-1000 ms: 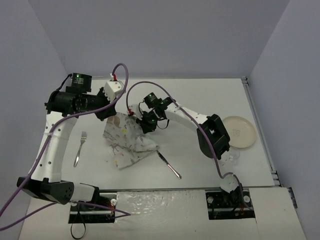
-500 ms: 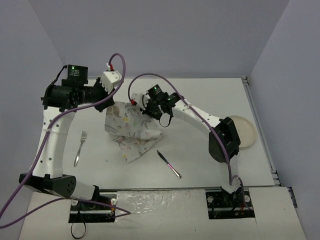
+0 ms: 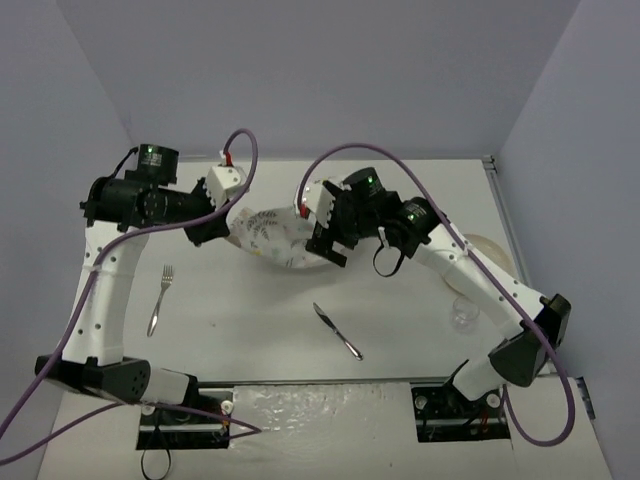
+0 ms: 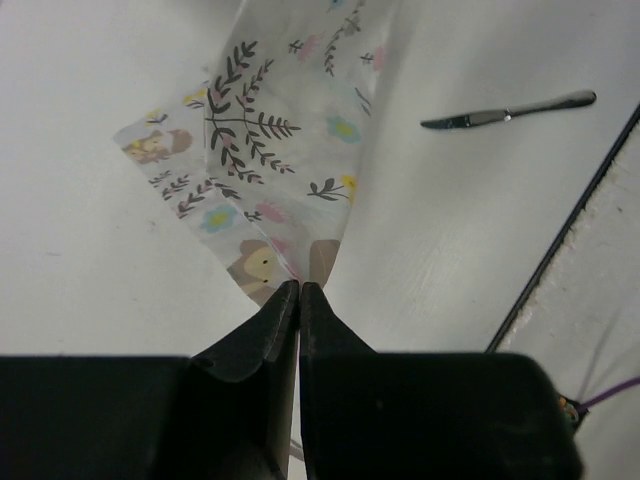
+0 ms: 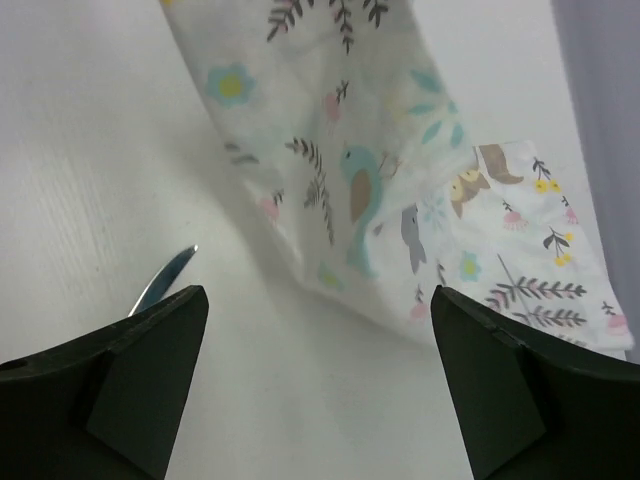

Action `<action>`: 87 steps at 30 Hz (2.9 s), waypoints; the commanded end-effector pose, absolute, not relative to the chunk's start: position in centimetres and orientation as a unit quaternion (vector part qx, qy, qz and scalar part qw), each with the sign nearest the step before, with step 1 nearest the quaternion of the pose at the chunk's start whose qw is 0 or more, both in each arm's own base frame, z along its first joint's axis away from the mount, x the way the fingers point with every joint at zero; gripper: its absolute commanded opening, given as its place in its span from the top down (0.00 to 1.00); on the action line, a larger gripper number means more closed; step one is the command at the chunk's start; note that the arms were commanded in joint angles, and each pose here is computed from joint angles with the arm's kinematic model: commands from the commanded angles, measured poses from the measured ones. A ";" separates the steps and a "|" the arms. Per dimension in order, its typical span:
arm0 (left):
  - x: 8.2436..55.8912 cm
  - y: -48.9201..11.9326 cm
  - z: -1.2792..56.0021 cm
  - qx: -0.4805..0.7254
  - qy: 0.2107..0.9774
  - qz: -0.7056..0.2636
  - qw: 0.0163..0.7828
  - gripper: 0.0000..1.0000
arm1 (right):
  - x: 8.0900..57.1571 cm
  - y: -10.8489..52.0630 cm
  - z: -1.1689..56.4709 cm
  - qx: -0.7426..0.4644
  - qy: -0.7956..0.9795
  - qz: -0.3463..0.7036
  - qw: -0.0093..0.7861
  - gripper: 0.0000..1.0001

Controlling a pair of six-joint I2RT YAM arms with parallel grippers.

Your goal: Set the dinner table for one person

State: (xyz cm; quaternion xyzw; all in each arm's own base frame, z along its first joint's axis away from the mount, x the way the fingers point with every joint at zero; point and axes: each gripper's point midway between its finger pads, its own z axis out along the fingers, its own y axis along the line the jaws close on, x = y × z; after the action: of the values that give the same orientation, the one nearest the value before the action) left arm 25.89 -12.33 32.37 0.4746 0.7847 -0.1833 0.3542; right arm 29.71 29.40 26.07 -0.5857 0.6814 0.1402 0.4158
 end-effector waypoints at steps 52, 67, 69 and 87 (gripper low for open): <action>16.3 -9.1 21.1 0.485 0.822 -0.178 0.239 1.00 | 45.7 36.6 6.2 -0.553 0.748 0.245 0.274 0.16; 16.9 -8.9 20.9 0.477 0.829 -0.170 0.238 1.00 | 46.5 34.5 1.9 -0.535 0.766 0.267 0.236 0.47; 17.0 -8.9 20.8 0.477 0.829 -0.168 0.239 1.00 | 46.4 34.6 2.0 -0.540 0.763 0.263 0.237 0.51; 17.0 -8.6 20.7 0.474 0.830 -0.158 0.247 1.00 | 43.0 36.0 0.7 -0.586 0.757 0.207 0.205 1.00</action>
State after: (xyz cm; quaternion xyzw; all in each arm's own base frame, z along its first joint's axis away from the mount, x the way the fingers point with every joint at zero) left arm 16.69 -8.39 20.09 0.4697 0.8375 -0.1630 0.2268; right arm 45.10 37.53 1.50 -0.5812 0.7378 0.2351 0.2503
